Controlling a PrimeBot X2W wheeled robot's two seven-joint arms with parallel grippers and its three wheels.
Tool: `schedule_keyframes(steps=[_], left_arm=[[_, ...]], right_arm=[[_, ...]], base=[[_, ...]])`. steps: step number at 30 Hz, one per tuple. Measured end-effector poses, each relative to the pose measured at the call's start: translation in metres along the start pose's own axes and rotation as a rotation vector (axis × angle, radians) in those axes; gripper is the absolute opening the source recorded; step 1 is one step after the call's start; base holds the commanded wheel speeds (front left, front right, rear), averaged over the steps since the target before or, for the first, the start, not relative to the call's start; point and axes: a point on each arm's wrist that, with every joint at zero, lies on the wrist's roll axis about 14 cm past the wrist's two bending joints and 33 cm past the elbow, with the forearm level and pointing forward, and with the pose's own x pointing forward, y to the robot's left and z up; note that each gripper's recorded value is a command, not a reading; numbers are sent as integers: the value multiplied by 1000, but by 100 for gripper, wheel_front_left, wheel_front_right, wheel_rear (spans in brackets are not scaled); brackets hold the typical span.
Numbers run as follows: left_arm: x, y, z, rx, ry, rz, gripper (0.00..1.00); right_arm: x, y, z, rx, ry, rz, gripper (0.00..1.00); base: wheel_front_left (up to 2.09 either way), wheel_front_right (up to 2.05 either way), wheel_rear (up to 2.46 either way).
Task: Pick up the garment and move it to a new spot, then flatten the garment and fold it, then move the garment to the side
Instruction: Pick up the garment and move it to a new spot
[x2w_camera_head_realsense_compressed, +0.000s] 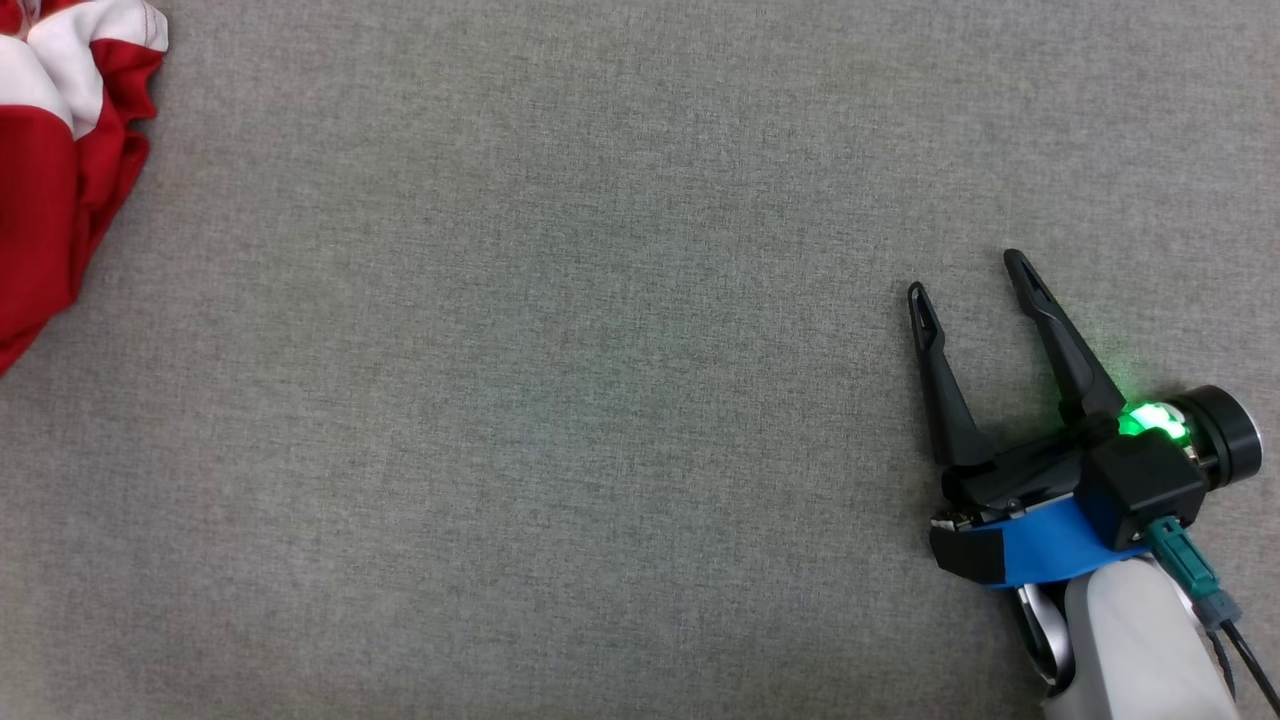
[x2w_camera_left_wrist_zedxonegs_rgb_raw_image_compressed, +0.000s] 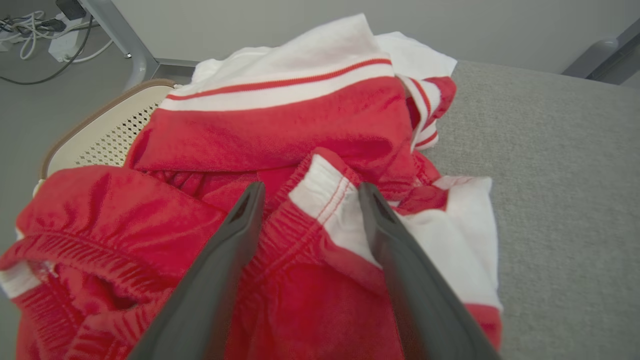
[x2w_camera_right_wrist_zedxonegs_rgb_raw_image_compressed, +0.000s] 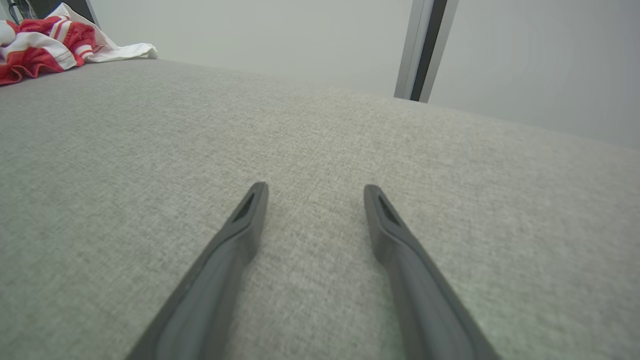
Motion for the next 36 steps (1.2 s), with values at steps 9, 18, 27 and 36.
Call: schedule_keyframes(steps=[9, 18, 27, 36], left_arm=[[-10, -4, -5, 10, 74, -50, 0], [-24, -14, 4, 18, 5, -98, 0], [-83, -17, 82, 97, -269, -131, 0], [-174, -74, 166, 303, -545, -250, 0]], right_arm=[[3, 4, 1, 14, -5, 14, 100], [2, 6, 8, 14, -10, 19, 100], [-16, -1, 37, 37, -47, -16, 100], [-57, -16, 78, 67, -119, -91, 100]], base=[[0, 0, 0], [0, 0, 0], [0, 0, 0], [0, 0, 0]])
